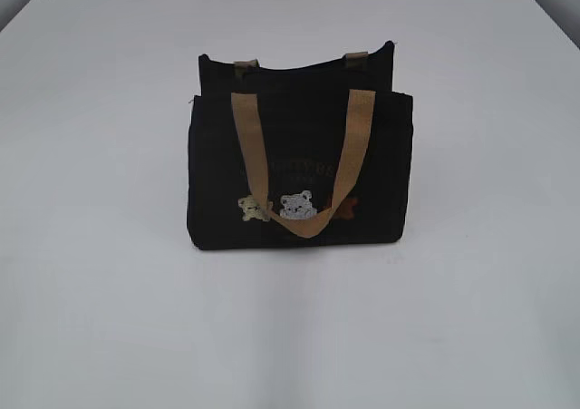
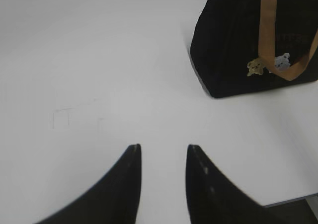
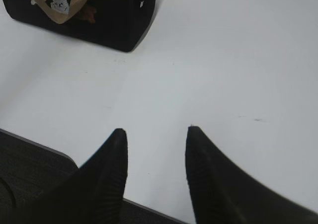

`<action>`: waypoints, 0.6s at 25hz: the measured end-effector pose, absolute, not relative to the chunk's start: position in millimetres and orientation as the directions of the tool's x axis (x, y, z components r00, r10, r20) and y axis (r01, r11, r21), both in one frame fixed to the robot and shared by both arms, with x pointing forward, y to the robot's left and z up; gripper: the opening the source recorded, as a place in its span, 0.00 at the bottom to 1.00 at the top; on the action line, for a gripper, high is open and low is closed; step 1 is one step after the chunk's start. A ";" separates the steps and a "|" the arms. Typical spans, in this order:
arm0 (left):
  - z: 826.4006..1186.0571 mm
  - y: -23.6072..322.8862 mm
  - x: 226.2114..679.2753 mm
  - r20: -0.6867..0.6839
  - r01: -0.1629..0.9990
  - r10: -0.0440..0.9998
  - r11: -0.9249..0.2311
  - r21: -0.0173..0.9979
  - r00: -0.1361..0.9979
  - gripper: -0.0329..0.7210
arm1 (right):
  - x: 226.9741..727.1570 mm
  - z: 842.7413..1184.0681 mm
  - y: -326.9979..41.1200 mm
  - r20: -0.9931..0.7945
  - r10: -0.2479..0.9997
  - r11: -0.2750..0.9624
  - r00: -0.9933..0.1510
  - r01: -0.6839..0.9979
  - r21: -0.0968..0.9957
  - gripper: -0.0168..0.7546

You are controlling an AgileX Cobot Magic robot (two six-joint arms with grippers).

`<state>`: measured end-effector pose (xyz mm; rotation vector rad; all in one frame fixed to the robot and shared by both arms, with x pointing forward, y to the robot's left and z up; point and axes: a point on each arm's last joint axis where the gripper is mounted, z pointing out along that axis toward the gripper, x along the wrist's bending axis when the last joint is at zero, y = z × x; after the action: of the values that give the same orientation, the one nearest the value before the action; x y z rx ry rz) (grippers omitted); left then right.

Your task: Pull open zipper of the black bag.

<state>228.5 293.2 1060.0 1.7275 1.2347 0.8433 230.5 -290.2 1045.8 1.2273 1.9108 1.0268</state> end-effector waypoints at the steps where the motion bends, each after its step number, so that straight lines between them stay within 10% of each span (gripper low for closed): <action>1: 1060.0 293.3 228.1 0.054 0.395 0.955 -0.171 0.903 0.291 0.35 | 230.5 1045.8 -290.2 -0.100 0.927 0.260 -0.360 0.429 0.865 0.43; 15: 1059.9 292.2 228.1 0.055 0.407 0.982 -0.126 0.905 0.182 0.35 | 232.3 1045.8 -289.0 -0.097 0.976 0.181 -0.197 0.468 0.865 0.42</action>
<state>228.1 292.2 1059.9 1.6652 1.3371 0.9145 232.3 -289.0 1045.8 1.3667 1.7701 0.9378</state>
